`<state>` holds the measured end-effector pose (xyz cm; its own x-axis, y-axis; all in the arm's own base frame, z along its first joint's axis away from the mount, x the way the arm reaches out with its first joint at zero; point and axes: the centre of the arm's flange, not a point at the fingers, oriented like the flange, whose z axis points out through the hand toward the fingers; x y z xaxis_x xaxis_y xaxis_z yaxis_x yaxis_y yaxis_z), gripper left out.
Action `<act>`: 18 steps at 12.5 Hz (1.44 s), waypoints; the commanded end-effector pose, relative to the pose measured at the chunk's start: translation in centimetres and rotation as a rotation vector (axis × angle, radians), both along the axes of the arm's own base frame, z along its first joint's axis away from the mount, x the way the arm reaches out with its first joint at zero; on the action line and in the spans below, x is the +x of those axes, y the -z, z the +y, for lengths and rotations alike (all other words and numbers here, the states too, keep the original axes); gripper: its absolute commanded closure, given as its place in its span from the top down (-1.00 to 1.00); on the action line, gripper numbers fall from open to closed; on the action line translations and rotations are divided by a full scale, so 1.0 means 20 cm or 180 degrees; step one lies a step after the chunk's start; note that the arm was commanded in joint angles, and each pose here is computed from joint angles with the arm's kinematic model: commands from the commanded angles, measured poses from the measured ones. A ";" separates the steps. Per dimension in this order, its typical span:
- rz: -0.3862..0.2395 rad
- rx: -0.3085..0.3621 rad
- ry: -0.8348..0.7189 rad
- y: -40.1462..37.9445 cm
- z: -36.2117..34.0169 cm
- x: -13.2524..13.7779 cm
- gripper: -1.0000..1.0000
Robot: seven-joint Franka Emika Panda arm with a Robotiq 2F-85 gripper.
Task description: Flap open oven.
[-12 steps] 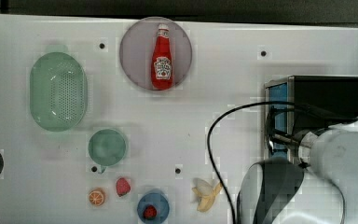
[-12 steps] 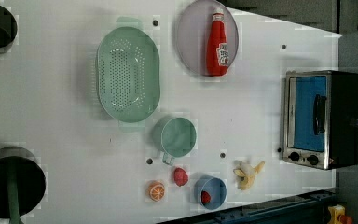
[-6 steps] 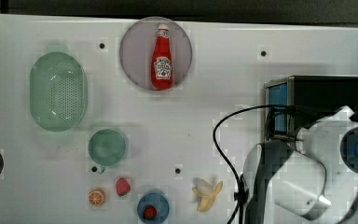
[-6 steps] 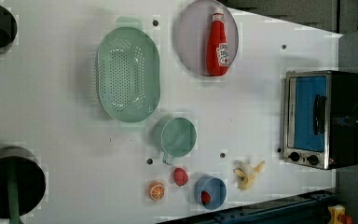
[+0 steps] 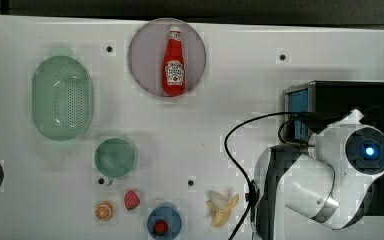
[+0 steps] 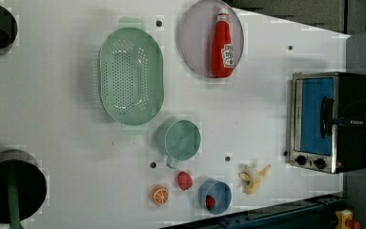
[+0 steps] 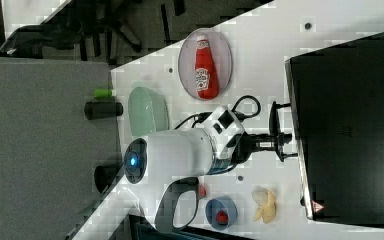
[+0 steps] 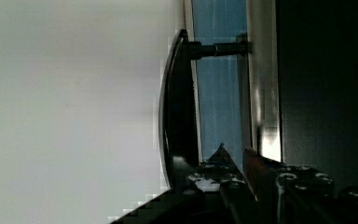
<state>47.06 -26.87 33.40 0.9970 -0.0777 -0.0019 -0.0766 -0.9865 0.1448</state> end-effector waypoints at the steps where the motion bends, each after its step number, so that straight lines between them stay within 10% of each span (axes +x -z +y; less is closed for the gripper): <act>1: -0.0011 0.0013 -0.0131 0.01 0.01 0.02 -0.65; 9: 0.0117 -0.0131 -0.0162 0.15 0.26 0.09 -0.65; 18: 0.0346 -0.0868 -0.0326 0.44 0.81 0.14 -0.65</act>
